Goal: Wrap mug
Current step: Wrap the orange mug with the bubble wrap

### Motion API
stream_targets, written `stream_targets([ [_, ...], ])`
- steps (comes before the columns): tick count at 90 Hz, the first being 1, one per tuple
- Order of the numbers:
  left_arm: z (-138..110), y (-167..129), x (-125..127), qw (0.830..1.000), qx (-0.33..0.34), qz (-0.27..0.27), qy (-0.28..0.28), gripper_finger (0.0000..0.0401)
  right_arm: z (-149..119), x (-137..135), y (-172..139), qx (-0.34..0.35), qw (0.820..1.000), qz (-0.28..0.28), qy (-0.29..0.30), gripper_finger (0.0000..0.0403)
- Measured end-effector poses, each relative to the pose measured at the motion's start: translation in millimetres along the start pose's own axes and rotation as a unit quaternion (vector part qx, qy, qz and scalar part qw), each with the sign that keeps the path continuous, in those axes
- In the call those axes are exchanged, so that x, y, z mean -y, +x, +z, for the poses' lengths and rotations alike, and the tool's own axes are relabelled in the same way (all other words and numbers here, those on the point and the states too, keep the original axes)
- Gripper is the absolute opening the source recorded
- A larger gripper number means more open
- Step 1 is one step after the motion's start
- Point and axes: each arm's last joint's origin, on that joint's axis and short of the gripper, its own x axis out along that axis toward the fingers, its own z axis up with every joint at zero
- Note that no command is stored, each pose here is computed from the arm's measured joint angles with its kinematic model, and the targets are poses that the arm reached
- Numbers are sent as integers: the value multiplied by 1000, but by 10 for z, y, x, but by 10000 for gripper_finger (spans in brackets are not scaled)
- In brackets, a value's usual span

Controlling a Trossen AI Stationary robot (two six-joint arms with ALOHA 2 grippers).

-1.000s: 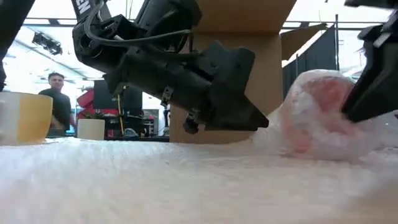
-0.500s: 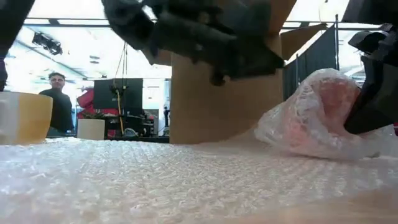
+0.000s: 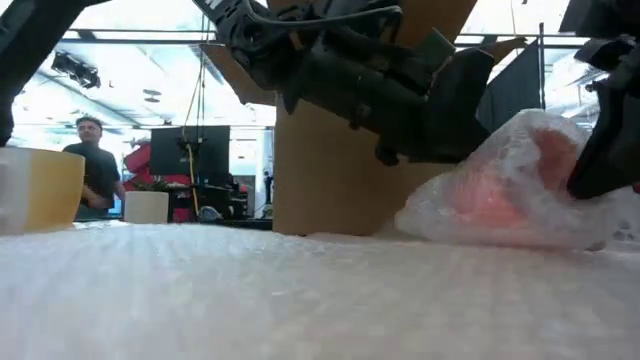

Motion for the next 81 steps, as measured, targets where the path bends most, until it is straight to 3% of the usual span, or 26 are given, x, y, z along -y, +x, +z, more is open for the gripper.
stream_targets([
  [24,-46,-2,-4,1000,-22,7,-5,108,-35,83,-318,-13,997,68,37,3],
  [37,-47,1,-2,1000,-18,7,-6,108,-44,-20,-349,37,992,93,78,3],
  [52,-46,3,3,1000,-15,5,3,108,-44,-10,-61,107,986,53,118,1],
  [81,-30,27,-100,1000,-8,-7,19,100,5,157,558,140,976,-10,169,0],
])
